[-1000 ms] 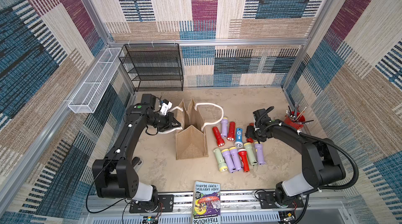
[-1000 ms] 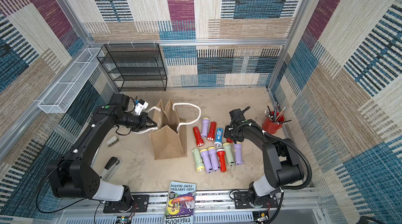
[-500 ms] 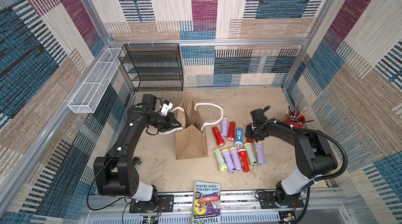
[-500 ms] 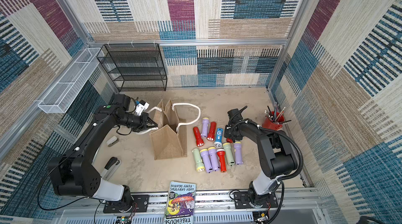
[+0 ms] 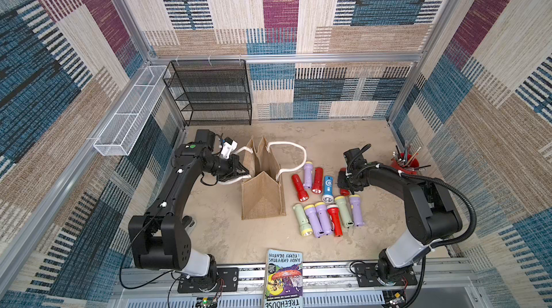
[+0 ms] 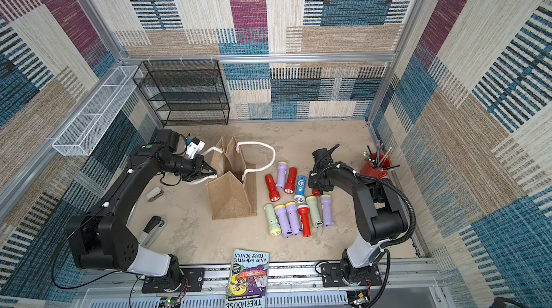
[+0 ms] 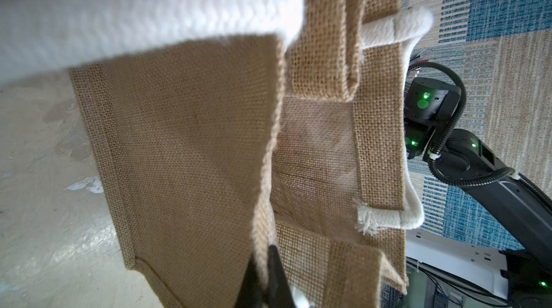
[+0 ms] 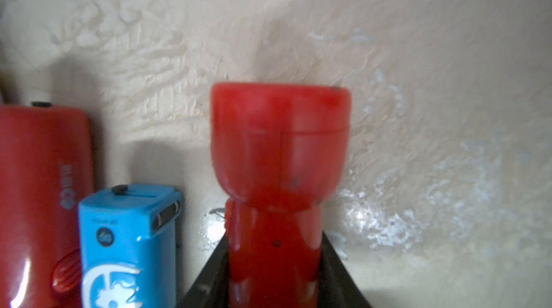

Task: Put the flashlights into the tote bags
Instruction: Pick up the flashlight from the center of the board, then place the flashlight in the canvas bag.

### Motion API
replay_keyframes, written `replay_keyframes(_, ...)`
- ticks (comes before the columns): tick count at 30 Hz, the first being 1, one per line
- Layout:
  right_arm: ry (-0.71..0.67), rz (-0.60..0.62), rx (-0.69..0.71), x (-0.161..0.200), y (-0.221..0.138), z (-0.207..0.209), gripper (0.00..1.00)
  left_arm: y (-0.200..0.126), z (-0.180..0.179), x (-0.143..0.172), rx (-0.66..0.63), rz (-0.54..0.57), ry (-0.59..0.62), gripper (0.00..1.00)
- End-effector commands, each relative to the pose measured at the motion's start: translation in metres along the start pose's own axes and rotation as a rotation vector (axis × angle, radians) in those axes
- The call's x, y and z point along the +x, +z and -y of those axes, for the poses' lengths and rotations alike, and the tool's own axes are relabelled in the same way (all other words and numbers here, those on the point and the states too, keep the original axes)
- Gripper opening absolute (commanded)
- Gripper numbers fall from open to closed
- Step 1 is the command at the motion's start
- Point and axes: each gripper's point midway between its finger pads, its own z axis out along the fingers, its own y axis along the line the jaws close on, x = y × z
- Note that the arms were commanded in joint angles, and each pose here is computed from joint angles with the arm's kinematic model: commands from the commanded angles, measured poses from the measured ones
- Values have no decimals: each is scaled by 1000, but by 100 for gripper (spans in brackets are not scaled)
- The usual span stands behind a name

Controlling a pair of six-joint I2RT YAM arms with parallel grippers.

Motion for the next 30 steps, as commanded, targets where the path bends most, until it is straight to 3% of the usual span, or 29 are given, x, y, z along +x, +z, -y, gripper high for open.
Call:
replay_keyframes(1,-7,48,-33,-17,-18,-10,24,-1,-2,-2,-18,8,26,0)
replay_keyframes(10,-27,225,-219,-77,-105,-55,22,-3,0,-4,-18,15,29,0)
replay_keyframes(16,-46,341,-442,-107,-181,-104,20,-5,2,-4,-15,21,36,0)
replay_keyframes(24,-225,475,-728,-115,-282,-225,20,-5,3,-3,-9,21,37,0)
replay_keyframes(30,-415,396,-908,-85,-300,-329,20,-8,6,-1,-5,28,46,0)
